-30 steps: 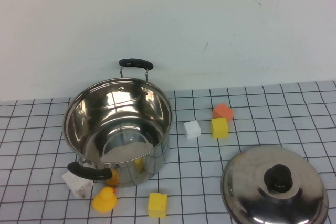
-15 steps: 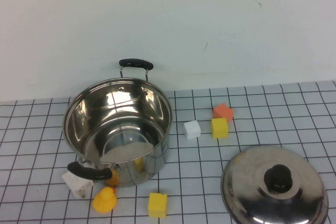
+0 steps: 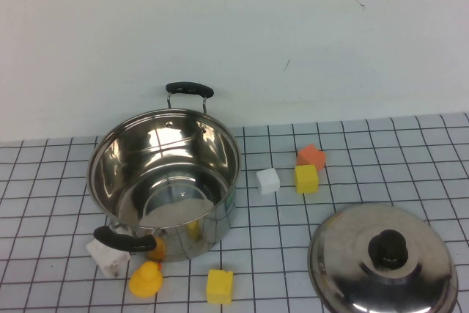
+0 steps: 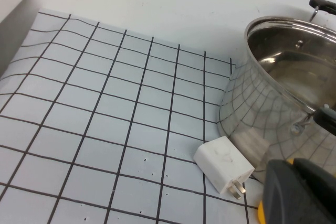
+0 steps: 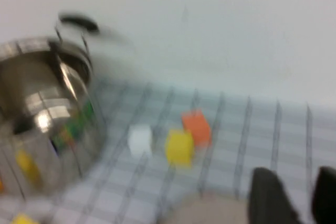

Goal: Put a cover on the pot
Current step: Pick up the pot lid

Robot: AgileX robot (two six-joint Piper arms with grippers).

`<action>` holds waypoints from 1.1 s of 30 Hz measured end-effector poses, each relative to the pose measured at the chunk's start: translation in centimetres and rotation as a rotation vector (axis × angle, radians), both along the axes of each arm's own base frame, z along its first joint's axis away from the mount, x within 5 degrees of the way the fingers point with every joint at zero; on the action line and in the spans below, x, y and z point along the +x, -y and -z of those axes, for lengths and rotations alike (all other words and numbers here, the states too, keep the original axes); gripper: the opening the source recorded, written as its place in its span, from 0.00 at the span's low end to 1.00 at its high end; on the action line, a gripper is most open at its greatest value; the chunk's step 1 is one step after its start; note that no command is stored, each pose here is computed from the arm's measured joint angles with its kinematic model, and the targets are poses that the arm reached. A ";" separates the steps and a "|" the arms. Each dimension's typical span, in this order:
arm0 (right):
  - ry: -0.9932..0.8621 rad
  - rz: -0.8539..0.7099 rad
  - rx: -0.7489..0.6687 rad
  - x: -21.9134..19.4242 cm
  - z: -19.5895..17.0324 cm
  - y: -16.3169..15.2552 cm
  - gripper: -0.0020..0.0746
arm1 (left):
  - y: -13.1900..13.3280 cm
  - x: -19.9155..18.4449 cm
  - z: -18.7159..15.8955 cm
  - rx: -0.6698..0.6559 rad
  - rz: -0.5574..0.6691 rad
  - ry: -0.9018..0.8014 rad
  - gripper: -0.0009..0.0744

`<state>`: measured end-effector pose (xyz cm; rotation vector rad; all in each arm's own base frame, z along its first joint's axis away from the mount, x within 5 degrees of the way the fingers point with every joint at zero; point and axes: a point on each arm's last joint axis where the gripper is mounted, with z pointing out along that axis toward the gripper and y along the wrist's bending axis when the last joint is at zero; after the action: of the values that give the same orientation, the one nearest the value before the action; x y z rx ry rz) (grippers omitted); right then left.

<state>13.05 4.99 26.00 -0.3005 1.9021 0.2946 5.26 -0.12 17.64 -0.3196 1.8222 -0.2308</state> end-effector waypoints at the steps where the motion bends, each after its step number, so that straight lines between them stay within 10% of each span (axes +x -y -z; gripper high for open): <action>1: 0.038 -0.015 0.013 0.6 0.4 -0.7 0.34 | 0.0 0.0 0.0 0.000 0.000 0.000 0.01; 5: 0.176 -0.076 0.061 2.4 1.9 -3.0 0.68 | 0.0 0.0 0.0 0.000 0.000 0.000 0.01; 9: 0.200 -0.071 0.049 4.2 4.9 -4.1 0.81 | 0.0 0.0 0.0 0.000 0.000 0.000 0.01; 24: -0.160 0.006 -0.082 6.7 17.8 -5.0 0.77 | 0.0 0.0 0.0 0.000 0.000 0.000 0.01; 33: -0.175 0.030 -0.053 8.4 19.0 -5.9 0.73 | 0.0 0.0 0.0 0.000 0.000 0.000 0.01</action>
<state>21.40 10.88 6.95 -0.2895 2.0873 0.2579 5.26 -0.12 17.64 -0.3196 1.8222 -0.2308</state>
